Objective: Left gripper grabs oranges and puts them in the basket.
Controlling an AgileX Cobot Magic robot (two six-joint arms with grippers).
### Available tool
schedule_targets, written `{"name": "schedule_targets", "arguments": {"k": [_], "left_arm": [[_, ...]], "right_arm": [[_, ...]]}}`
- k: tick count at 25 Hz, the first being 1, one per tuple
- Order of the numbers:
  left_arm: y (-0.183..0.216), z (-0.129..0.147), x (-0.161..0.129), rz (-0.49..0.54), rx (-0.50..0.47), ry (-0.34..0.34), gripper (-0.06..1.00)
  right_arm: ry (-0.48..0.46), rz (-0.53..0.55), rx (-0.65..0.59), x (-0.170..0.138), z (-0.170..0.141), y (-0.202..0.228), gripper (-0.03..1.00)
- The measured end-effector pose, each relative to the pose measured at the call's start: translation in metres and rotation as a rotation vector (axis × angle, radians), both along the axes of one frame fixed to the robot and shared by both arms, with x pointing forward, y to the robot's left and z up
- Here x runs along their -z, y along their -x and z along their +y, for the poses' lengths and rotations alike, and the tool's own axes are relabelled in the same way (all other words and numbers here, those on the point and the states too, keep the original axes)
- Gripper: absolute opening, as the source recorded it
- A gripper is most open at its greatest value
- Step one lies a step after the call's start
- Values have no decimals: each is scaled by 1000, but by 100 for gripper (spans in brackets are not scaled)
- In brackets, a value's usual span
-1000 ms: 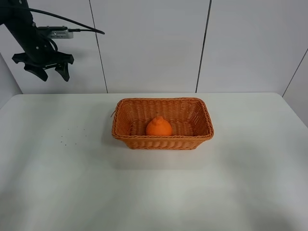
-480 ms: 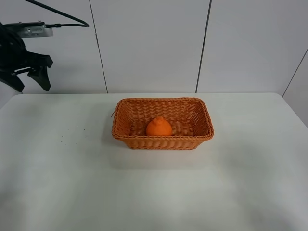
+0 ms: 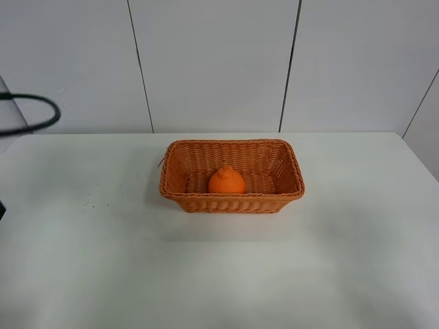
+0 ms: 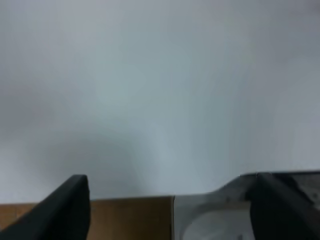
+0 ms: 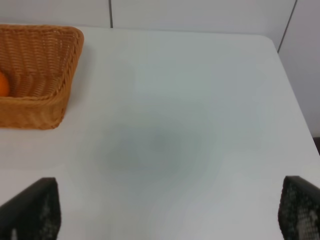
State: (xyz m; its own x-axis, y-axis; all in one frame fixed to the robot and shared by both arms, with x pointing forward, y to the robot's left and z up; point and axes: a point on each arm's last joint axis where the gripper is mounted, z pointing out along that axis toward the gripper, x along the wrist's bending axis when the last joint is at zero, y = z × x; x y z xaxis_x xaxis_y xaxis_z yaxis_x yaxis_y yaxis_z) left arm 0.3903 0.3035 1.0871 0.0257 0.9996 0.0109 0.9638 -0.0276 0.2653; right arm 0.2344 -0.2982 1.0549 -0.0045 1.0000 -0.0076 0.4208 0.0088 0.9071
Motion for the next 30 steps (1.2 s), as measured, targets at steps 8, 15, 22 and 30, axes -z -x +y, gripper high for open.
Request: {"name": "schedule_targets", "arguments": {"k": [8, 15, 22, 30], "left_arm": [[93, -1, 34, -302, 0, -4, 78], [140, -2, 46, -564, -7, -4, 77], [161, -2, 46, -712, -13, -1, 77], [162, -2, 46, -715, -17, 2, 77]], "right_arm": [[0, 0, 0, 0, 0, 0, 69], [0, 0, 0, 0, 0, 0, 69], [0, 0, 0, 0, 0, 0, 69], [0, 0, 0, 0, 0, 0, 69]]}}
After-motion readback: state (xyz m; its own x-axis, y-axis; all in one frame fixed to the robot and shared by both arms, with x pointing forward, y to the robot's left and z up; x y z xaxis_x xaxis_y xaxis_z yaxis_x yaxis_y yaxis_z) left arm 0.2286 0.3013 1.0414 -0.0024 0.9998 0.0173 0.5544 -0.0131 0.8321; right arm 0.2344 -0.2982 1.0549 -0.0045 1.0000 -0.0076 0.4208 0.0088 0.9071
